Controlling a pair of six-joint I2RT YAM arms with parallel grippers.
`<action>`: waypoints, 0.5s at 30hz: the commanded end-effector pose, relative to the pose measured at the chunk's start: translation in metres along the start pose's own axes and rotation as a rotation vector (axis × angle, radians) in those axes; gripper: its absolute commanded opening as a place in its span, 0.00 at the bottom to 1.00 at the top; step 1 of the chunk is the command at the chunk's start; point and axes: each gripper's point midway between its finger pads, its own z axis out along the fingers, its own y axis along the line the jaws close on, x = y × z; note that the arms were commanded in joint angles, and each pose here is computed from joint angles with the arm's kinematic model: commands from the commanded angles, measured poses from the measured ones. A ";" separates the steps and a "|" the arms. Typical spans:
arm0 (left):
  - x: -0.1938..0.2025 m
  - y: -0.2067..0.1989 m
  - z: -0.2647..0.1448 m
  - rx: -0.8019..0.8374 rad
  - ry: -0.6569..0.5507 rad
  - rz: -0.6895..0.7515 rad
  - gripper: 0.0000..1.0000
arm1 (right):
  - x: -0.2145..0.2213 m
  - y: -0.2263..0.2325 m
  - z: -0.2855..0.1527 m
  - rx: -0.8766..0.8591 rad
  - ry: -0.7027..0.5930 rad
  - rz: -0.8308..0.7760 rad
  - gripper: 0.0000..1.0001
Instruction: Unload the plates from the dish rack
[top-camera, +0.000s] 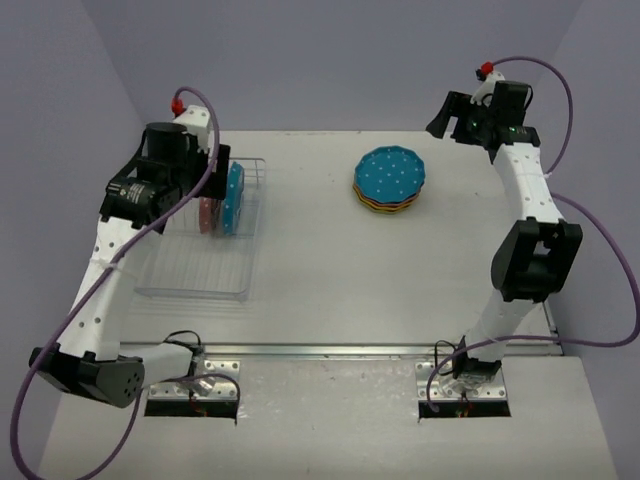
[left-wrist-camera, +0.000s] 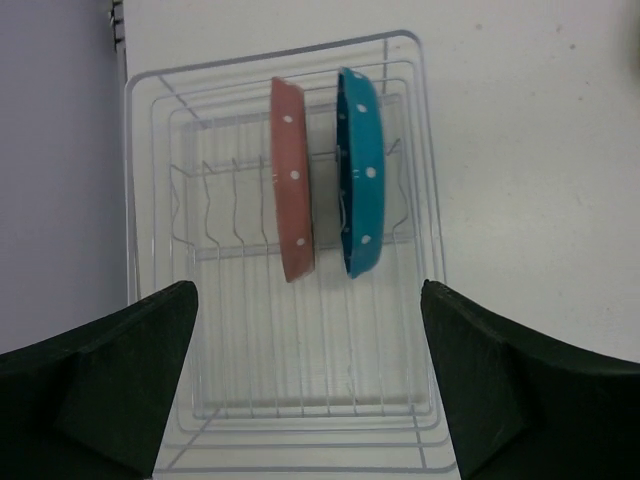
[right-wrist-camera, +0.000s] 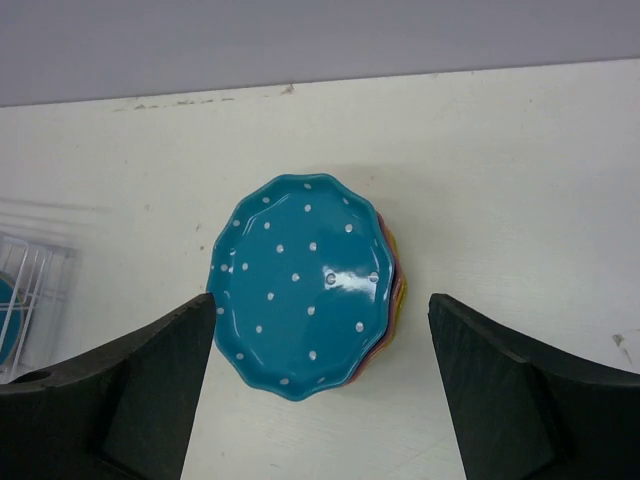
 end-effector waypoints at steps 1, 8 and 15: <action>0.022 0.019 0.029 0.106 0.122 -0.229 0.80 | 0.006 0.021 -0.029 -0.061 -0.005 -0.096 0.86; 0.051 0.036 0.085 0.121 0.205 -0.239 0.63 | 0.062 0.045 -0.075 -0.165 0.055 -0.124 0.87; 0.064 0.031 0.119 0.165 0.248 -0.225 0.60 | 0.098 0.049 -0.094 -0.190 0.085 -0.134 0.89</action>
